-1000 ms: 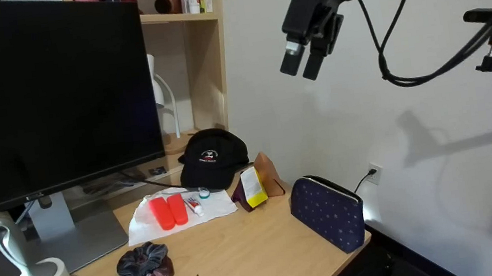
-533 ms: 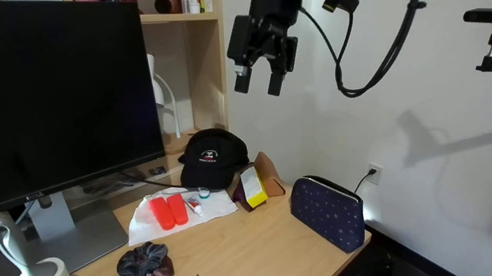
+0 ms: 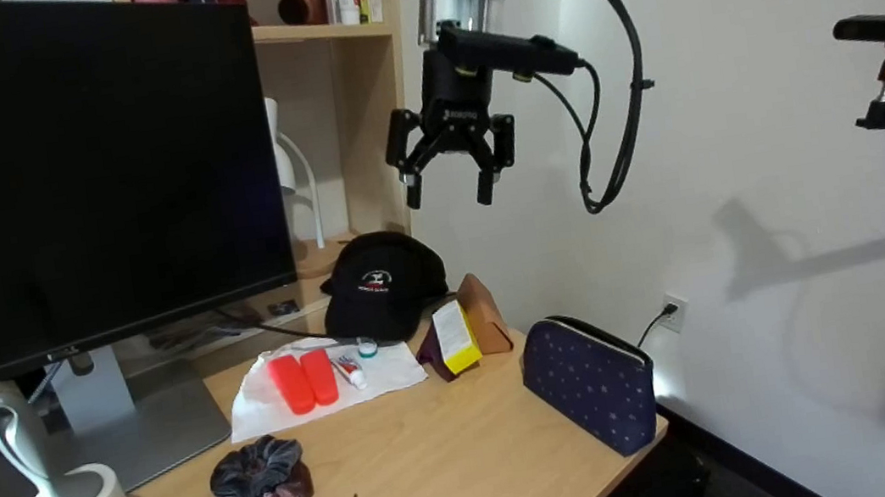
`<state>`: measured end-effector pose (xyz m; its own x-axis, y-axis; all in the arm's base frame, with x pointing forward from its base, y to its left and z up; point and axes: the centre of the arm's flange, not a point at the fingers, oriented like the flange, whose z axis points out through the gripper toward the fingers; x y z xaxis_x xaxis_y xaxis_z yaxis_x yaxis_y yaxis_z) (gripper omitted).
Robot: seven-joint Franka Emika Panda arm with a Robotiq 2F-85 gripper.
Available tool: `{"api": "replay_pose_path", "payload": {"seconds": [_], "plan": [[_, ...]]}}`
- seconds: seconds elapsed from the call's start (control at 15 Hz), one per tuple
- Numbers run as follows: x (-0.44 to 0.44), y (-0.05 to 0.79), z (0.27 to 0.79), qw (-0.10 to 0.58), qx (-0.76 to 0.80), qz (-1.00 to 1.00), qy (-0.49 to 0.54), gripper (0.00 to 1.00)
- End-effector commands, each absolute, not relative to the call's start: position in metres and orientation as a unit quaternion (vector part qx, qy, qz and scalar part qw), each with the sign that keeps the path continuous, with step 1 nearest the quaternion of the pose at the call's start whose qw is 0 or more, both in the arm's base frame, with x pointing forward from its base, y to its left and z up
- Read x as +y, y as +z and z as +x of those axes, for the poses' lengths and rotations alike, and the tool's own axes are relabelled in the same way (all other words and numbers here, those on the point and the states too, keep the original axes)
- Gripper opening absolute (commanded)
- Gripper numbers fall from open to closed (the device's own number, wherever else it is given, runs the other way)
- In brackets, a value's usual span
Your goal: Move the brown paper weight forward
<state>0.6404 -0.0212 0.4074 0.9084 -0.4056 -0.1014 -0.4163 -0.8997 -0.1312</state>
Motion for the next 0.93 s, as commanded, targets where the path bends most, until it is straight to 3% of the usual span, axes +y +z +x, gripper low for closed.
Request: {"api": "replay_pose_path", "payload": {"seconds": [0.0, 0.87], "plan": [[-0.033, 0.396, 0.664, 0.037, 0.292, -0.953, 0.070, 1.00], [-0.062, 0.361, 0.689, 0.042, 0.332, -0.939, 0.077, 1.00]]}}
